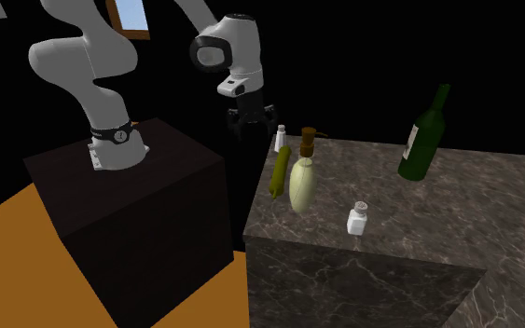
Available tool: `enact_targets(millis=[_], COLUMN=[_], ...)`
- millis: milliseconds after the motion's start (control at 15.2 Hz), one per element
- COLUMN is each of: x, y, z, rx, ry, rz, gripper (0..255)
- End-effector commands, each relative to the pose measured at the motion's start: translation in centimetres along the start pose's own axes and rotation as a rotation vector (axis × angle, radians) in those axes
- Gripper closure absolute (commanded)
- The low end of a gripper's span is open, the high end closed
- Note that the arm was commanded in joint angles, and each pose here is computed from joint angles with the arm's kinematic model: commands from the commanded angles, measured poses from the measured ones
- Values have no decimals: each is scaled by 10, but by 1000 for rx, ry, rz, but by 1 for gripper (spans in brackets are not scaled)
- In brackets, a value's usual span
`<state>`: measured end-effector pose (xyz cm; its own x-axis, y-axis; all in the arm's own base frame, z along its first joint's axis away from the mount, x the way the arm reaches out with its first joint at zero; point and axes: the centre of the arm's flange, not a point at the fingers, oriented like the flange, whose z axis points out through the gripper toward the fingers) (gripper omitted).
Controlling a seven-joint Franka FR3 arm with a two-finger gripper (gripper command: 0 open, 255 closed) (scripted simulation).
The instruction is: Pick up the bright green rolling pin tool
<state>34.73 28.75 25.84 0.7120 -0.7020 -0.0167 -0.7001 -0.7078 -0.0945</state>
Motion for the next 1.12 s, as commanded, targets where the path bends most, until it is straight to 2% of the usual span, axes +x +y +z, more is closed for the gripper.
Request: enact_targets(millis=[0,528,1056], x=[-10,-26,-26], y=[-17,-80,-76], z=[22,106,146], rx=[5,-3,-3], ry=[5,16,16], rz=[43,214,214], gripper=[0,0,0])
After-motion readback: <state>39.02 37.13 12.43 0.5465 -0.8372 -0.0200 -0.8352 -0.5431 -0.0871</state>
